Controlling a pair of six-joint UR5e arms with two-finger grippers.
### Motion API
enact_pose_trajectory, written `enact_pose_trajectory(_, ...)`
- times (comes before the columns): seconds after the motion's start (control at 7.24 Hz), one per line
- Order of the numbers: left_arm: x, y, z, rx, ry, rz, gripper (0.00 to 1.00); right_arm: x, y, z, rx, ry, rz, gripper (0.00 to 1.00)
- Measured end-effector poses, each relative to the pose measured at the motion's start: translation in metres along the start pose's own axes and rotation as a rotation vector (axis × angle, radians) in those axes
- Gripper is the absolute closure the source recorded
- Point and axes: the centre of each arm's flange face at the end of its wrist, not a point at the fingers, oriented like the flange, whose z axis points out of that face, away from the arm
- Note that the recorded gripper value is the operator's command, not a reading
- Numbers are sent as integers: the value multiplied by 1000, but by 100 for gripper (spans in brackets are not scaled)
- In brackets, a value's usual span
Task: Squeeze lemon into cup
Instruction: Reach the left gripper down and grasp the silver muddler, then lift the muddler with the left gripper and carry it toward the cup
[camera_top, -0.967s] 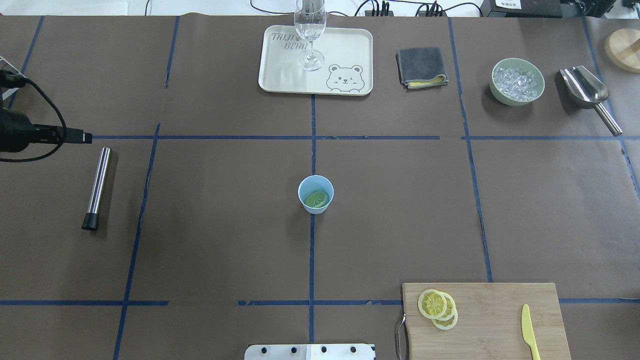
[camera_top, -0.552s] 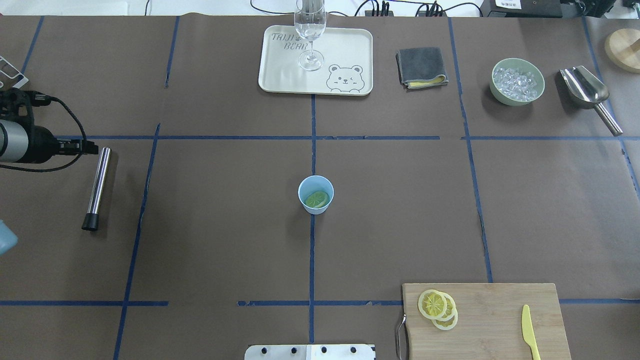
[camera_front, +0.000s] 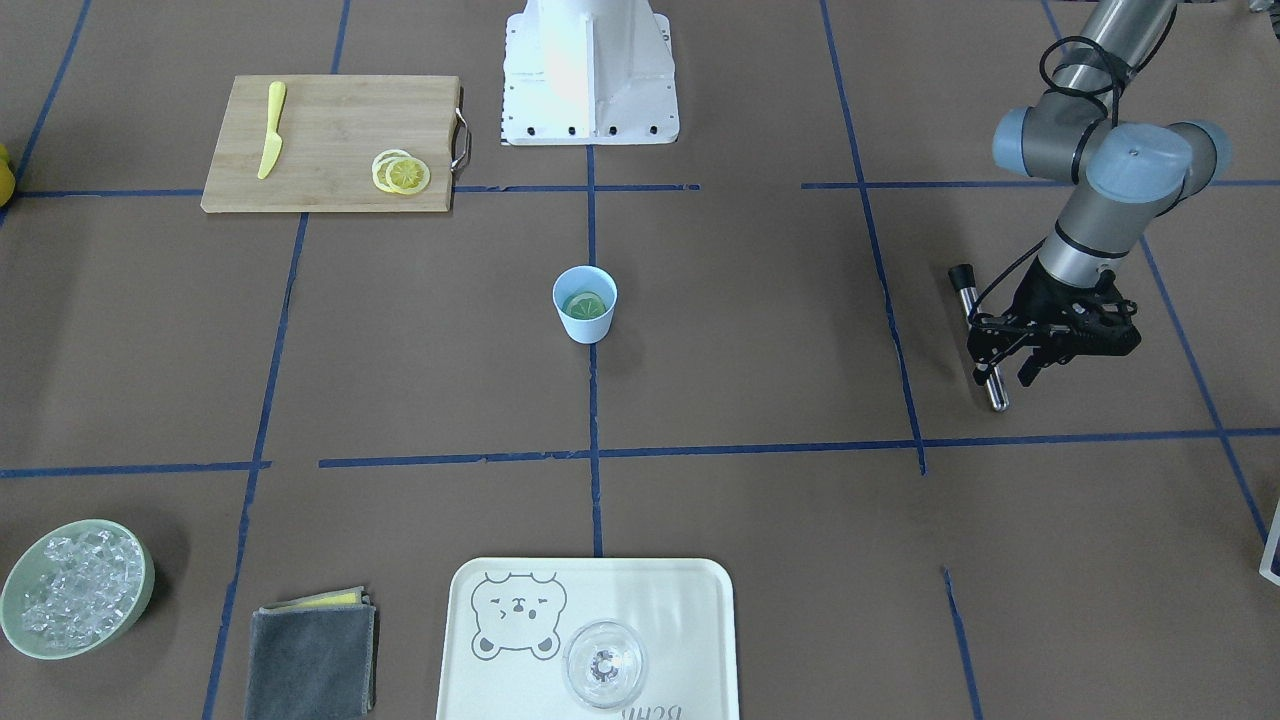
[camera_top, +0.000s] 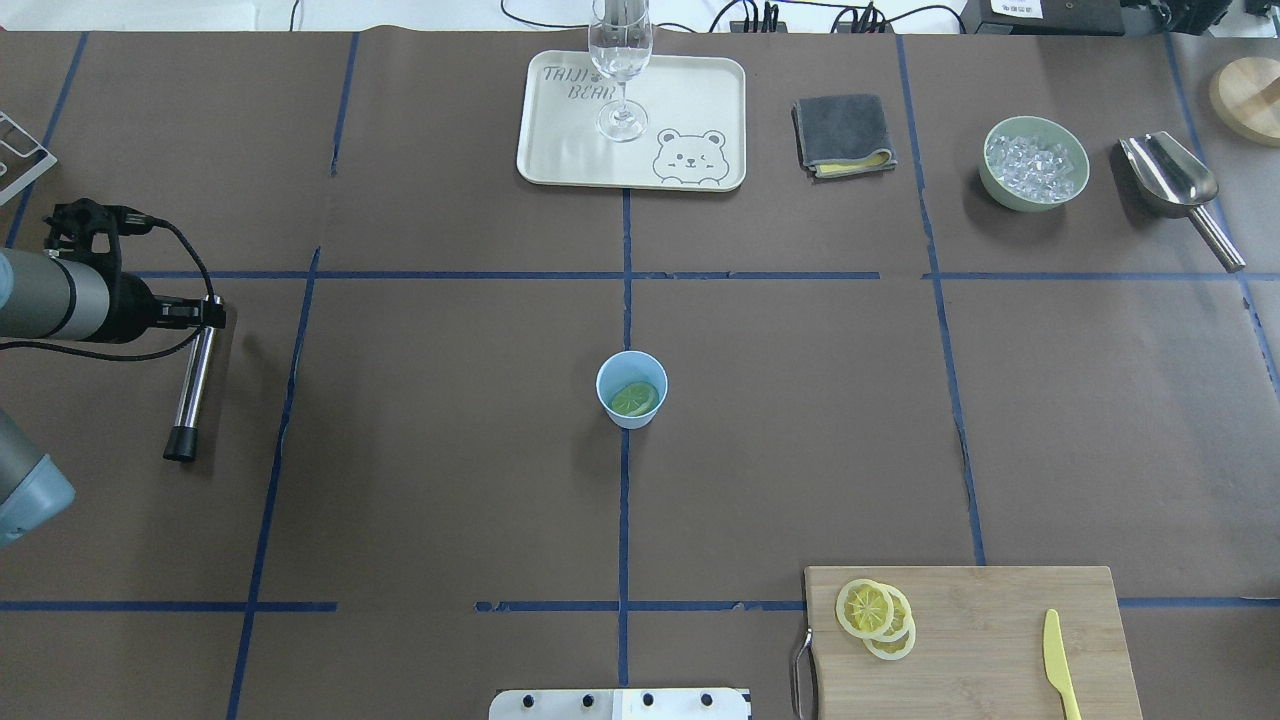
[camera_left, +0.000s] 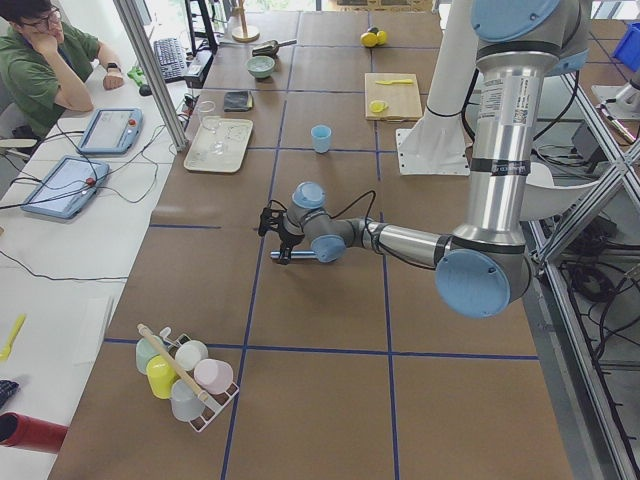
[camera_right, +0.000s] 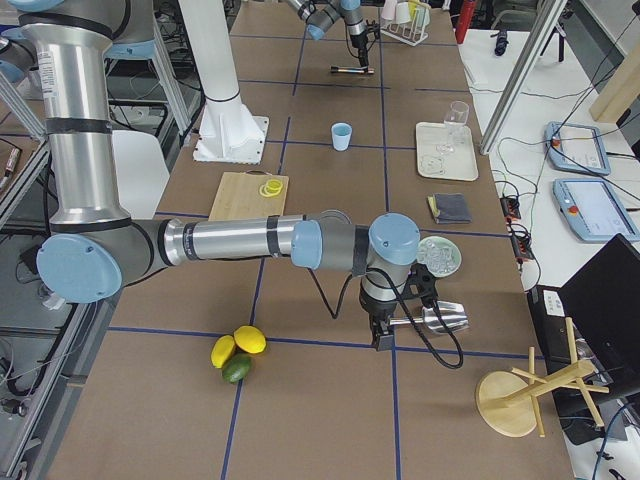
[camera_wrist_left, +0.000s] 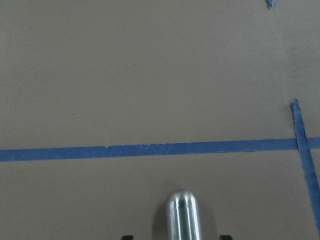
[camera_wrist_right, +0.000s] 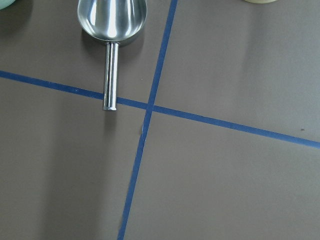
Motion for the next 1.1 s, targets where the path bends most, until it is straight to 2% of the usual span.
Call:
enact_pose_trajectory(0.14,6,3,4,-10,-10,6,46,0,0,0,-1,1,1,0)
enact_pose_trajectory(0.28,11,6,8,-14,-16,17,56,1,1,0,-1,1,3,0)
enact_pose_trajectory(0.41,13,9,10,-16,-19,33,75,1,1,0,-1,2,4,0)
enact_pose_trajectory(0.55,14,9,10,-16,-19,51,100,1,0,0,-1,2,5,0)
enact_pose_trajectory(0.83,15,7,7,-11,-16,94,100,0,-1,-1,1,2,7,0)
enact_pose_trajectory(1.1,22,-4,-10,22,7,130,100,0,-1,-1,2,2,8,0)
